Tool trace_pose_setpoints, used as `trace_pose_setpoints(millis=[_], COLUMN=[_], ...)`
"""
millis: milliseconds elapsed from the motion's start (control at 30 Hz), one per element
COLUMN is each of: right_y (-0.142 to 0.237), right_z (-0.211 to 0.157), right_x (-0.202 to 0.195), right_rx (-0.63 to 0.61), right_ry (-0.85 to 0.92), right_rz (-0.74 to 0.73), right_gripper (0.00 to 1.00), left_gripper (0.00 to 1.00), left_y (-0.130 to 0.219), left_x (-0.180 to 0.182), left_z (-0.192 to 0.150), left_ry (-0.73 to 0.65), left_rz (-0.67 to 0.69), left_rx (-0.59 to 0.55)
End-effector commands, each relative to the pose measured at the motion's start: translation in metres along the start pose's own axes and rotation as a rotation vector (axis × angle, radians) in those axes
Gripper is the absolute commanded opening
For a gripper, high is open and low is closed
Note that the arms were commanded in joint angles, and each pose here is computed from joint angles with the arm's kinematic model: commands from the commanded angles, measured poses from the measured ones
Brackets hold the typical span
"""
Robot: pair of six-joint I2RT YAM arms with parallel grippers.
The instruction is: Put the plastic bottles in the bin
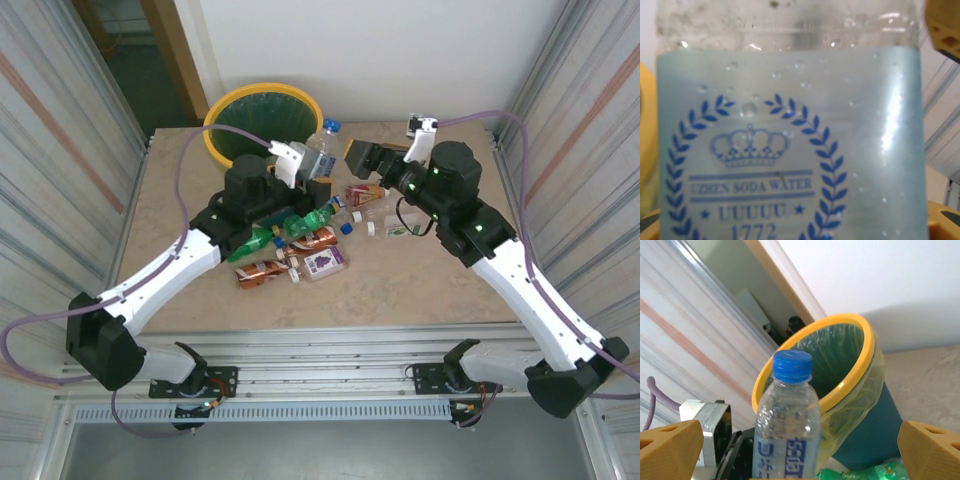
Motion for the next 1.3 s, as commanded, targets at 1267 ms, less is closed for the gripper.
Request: trace_pose_setpoints(millis=[1267], right_y=[-0.018], right_z=[-0.021], right_x=[-0.108], right_rx=[0.007], right_ry=[0.011], right_rz=[-0.576], right_gripper=[0.98], left_gripper=[0.00], left_y=[0.033], left_x=[0.176], left_z=[0.033], left_ry=[-0.196], left_rz=[0.277], left_rx=[0.240])
Point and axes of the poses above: each hand's point on the last joint's axis, 136 mm out from that joint toward the fingers, its own y axis back along the fingers, its own x axis along the line the jaws close on, z = x × y, the point moved 10 cm from there along y, back along the fingers, and after that the axes turned 13 degrees about -y, right-handed, at the moved point
